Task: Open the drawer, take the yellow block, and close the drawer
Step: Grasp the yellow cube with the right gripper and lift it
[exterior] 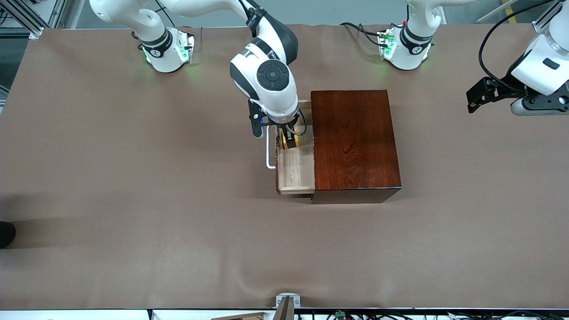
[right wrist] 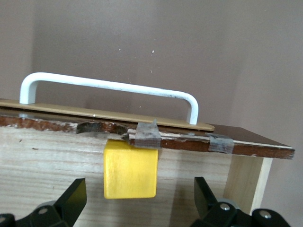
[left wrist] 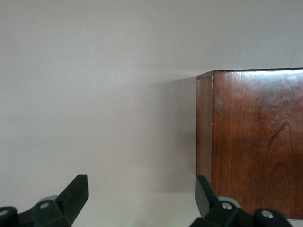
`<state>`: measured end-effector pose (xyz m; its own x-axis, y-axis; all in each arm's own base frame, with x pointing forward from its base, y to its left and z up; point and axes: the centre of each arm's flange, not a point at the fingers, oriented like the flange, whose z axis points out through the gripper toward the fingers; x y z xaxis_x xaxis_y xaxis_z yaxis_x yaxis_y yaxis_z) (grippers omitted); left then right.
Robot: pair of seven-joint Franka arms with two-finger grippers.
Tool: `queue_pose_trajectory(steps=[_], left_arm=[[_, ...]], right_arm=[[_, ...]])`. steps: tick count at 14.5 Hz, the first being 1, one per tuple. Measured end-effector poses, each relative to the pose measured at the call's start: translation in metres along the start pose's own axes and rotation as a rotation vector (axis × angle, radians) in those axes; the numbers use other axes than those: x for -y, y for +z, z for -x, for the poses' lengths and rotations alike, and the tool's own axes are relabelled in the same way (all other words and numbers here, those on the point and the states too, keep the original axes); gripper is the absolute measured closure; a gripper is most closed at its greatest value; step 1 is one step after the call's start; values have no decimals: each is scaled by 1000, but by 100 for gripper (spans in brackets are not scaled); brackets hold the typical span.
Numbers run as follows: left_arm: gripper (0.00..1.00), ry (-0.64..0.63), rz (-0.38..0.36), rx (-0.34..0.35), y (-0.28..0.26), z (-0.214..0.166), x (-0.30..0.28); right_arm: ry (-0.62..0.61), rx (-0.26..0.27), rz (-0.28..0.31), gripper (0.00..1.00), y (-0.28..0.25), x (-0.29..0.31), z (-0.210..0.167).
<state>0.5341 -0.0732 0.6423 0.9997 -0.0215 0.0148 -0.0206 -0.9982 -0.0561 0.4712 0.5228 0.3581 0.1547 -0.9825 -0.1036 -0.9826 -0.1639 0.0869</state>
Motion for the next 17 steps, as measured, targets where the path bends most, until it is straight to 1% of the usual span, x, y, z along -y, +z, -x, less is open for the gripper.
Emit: queue_pose_trajectory(steps=[3,5,9,10,11,12,13,14,15,17], left_arm=[[0,0,0,-1,1,0,0],[0,0,0,-2,1,-1,0],[0,0,0,-3,1,-1,0],[0,0,0,-2,1,-1,0],[0,0,0,-2,1,-1,0],[0,0,0,-2,1,-1,0],[0,0,0,-2,1,-1,0],[0,0,0,-2,1,-1,0],[0,1,0,-2,1,-1,0],[0,4,0,-3,1,0,-3]], right_arm=[[7,-2,-2,0,10,2,1],[4,-11,-1,0,18,1,3],[16,-35,-17,0,31,0,8],[22,-36,-27,5,34,0,9],[19,-45,-37,5,36,1,10],[12,-58,-47,11,37,1,10],[8,-66,-54,21,37,1,10],[7,-67,-59,34,36,1,11],[8,-64,-64,44,33,3,11],[9,-54,-80,44,23,6,13]])
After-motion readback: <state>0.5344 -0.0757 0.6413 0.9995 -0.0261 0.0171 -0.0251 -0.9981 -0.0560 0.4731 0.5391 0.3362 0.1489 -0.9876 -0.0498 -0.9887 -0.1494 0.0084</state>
